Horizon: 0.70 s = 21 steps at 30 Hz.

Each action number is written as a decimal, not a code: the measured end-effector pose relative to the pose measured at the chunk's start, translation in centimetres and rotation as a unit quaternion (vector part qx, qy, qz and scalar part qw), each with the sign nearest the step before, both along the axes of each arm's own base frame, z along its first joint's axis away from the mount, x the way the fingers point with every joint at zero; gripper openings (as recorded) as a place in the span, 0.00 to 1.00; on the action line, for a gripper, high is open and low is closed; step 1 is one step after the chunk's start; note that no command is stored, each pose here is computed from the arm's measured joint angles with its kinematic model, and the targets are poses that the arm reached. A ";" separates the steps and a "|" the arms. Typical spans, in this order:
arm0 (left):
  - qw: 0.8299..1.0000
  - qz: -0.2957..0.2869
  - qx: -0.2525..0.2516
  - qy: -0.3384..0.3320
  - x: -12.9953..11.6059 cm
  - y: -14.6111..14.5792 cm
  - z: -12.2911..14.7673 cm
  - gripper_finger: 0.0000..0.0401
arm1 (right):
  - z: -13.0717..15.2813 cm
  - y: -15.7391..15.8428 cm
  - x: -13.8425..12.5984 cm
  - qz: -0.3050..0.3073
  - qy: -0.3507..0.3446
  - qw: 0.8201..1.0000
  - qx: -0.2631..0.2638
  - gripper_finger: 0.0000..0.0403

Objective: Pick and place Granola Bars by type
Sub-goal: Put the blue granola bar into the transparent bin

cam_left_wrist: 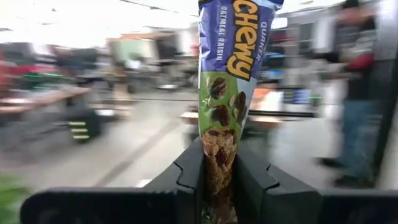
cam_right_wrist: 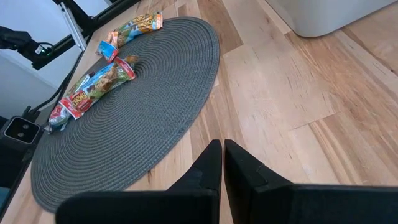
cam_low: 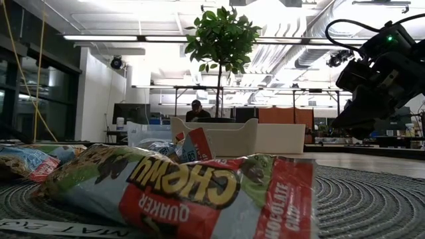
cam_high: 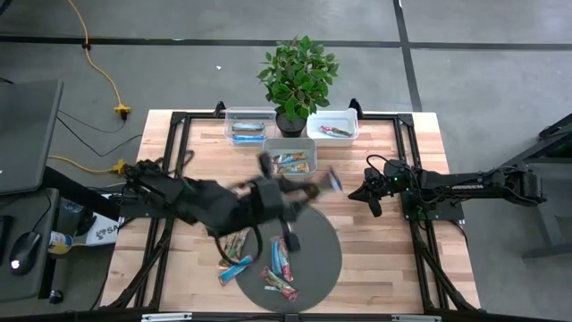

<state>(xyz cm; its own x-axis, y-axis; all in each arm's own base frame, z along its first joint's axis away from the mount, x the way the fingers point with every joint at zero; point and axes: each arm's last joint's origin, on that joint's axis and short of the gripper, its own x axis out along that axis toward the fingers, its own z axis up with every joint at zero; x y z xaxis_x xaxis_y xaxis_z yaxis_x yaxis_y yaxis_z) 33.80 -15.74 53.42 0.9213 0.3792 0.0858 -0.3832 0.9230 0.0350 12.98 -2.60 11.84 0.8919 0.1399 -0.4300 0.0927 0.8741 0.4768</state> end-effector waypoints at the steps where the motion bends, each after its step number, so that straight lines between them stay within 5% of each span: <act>1: 1.000 0.027 0.006 0.001 -0.6 0.4 0.5 0.14 | 0.0 0.0 0.0 0.000 0.000 1.000 0.000 0.00; 8: 0.978 0.203 0.042 0.030 -5.0 5.3 3.9 0.14 | 0.0 0.0 0.0 0.000 0.000 1.000 0.000 0.00; 21: 0.926 0.363 0.066 0.076 -13.1 18.5 6.7 0.14 | 0.0 0.0 0.0 0.000 0.000 1.000 0.000 0.00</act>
<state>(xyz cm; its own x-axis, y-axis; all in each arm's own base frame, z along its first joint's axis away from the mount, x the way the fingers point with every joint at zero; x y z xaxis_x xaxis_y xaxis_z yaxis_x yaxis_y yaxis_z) 20.69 2.73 60.07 0.4329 0.8990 0.0663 -0.8828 0.4079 0.2330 12.98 -2.59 11.84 0.8919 0.1402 -0.4300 0.0925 0.8741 0.4768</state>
